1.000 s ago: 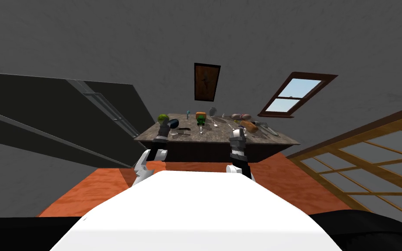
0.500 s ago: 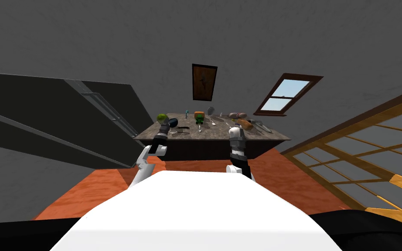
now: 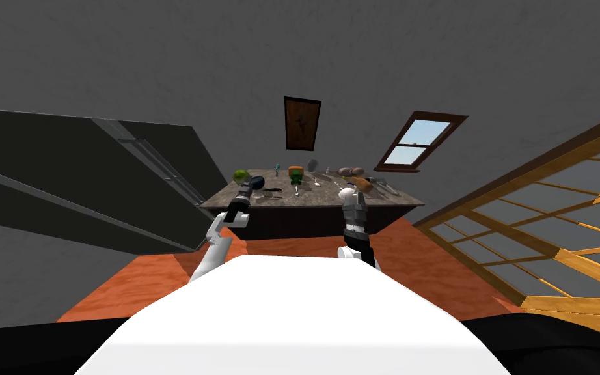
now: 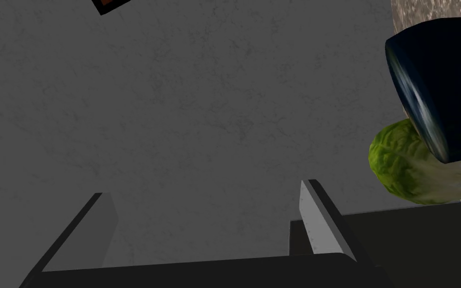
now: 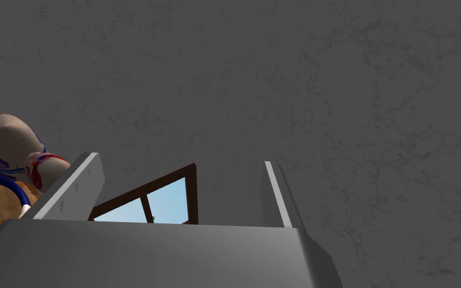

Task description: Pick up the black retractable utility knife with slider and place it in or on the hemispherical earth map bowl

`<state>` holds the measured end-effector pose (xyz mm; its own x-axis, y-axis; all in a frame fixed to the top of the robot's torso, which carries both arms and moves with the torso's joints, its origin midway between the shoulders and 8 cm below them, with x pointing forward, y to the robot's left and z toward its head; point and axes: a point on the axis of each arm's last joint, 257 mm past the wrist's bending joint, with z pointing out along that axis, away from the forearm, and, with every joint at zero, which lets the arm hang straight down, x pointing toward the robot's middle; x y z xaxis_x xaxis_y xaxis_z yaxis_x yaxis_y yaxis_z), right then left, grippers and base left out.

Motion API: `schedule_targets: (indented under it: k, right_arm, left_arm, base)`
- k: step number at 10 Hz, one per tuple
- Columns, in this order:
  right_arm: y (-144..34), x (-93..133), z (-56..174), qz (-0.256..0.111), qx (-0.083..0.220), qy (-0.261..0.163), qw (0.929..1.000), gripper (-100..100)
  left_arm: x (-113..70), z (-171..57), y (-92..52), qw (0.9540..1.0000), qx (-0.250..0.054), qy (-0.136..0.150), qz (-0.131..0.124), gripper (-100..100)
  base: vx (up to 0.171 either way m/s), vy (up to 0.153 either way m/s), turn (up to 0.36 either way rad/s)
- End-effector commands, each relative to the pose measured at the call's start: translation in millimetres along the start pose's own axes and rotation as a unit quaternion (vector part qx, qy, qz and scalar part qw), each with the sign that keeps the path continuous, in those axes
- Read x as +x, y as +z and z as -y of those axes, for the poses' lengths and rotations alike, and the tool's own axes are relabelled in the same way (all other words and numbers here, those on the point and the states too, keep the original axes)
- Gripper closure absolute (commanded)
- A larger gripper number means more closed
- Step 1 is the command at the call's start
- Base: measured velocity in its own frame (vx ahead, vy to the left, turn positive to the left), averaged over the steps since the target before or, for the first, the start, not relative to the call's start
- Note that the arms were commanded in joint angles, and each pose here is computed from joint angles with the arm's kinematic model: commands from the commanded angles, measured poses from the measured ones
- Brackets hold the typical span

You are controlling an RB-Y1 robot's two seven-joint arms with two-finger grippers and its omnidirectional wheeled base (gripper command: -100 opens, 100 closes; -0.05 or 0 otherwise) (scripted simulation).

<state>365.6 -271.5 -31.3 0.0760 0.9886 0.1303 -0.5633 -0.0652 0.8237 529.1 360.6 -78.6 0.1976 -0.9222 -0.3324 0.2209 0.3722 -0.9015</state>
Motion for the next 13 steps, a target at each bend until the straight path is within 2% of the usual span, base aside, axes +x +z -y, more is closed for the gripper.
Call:
schedule_targets:
  k: [1, 2, 4, 5, 6, 7, 8, 9, 10, 12, 13]
  right_arm:
    - [0.0, 0.0, 0.0, 0.0, 0.0, 0.0, 1.0, 0]
    - [0.0, 0.0, 0.0, 0.0, 0.0, 0.0, 1.0, 0]
    - [0.0, 0.0, 0.0, 0.0, 0.0, 0.0, 1.0, 0]
    - [-0.1, -0.1, 0.0, 0.0, 0.0, 0.0, 1.0, 0]
    - [0.0, 0.0, 0.0, 0.0, 0.0, 0.0, 1.0, 0]
    - [0.0, -0.1, 0.0, 0.0, 0.0, 0.0, 1.0, 0]
    - [0.0, 0.0, 0.0, 0.0, 0.0, 0.0, 1.0, 0]
    - [0.0, -0.1, 0.0, 0.0, 0.0, 0.0, 1.0, 0]
    - [-0.1, -0.1, 0.0, 0.0, 0.0, 0.0, 1.0, 0]
    - [-0.1, -0.1, 0.0, 0.0, 0.0, 0.0, 1.0, 0]
    - [-0.1, -0.1, 0.0, 0.0, 0.0, 0.0, 1.0, 0]
  left_arm:
    - [-4.0, -16.4, 9.8, 0.9996, -0.027, 0.002, 0.003, -100]
    - [-14.8, -23.9, 21.8, 0.9991, -0.04, 0.006, 0.011, -100]
    - [-13.9, -38.7, 23.0, 0.9977, -0.066, 0.005, 0.011, -100]
    - [-25.2, -46.0, 35.7, 0.9965, -0.081, 0.007, 0.019, -100]
    - [-24.5, -58.7, 34.8, 0.9946, -0.102, 0.006, 0.019, -100]
    - [-37.3, -60.5, 45.7, 0.9932, -0.112, 0.007, 0.029, -100]
    - [-35.6, -75.9, 45.4, 0.9906, -0.134, 0.005, 0.028, -100]
    - [-35.6, -81.0, 43.9, 0.9891, -0.144, 0.005, 0.028, -100]
    - [-47.0, -88.7, 55.1, 0.9864, -0.16, 0.003, 0.037, -100]
    - [-46.6, -101.4, 51.1, 0.9822, -0.184, 0.001, 0.037, -100]
    - [-57.8, -108.0, 61.3, 0.9785, -0.201, -0.003, 0.047, -100]
  base:
    - [-0.068, -0.003, -0.054]
    - [-0.067, 0.001, -0.095]
    - [-0.05, -0.007, -0.029]
    - [-0.055, -0.003, -0.116]
    - [-0.061, -0.005, -0.061]
    - [-0.073, -0.011, -0.094]
    - [-0.06, -0.003, -0.065]
    - [-0.022, 0.0, -0.011]
    - [-0.032, 0.001, -0.114]
    - [-0.027, 0.001, -0.037]
    - [-0.028, -0.001, -0.141]
